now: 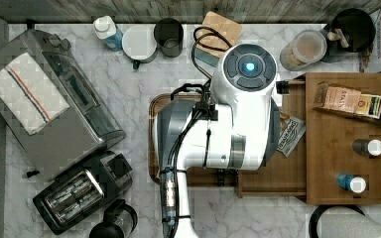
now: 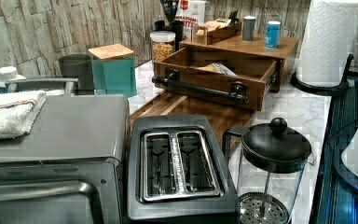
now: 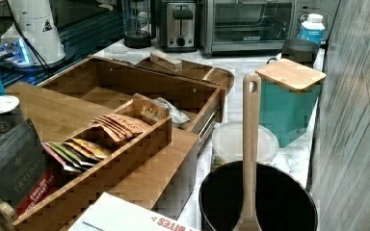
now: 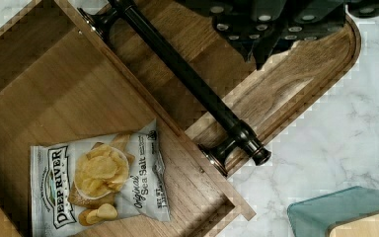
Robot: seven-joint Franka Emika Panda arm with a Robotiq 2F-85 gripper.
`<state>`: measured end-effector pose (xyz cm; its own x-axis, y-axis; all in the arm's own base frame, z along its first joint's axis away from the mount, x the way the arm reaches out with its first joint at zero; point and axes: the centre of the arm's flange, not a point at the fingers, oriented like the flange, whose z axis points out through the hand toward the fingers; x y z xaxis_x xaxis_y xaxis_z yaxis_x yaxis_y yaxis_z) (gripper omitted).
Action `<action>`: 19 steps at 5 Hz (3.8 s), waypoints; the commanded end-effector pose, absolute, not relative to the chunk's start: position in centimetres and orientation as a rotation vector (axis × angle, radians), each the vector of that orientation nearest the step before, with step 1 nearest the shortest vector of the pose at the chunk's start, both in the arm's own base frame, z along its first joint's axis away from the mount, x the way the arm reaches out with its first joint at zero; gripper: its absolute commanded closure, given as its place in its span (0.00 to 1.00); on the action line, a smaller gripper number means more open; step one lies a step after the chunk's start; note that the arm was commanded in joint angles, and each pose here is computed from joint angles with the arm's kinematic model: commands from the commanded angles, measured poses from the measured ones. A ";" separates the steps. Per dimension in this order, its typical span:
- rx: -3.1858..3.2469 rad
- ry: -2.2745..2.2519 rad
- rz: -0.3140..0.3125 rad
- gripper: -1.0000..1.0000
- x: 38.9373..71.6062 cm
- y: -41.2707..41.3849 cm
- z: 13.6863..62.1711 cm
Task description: Close the drawer.
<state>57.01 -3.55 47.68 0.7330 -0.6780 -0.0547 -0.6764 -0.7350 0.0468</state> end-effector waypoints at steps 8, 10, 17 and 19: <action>2.998 0.255 -0.029 1.00 51.7 6.3 33.9; 2.937 0.154 -0.075 1.00 51.5 6.8 28.8; 3.039 0.118 -0.034 1.00 52.5 -8.9 28.5; 3.060 0.011 0.009 1.00 53.1 -16.7 30.3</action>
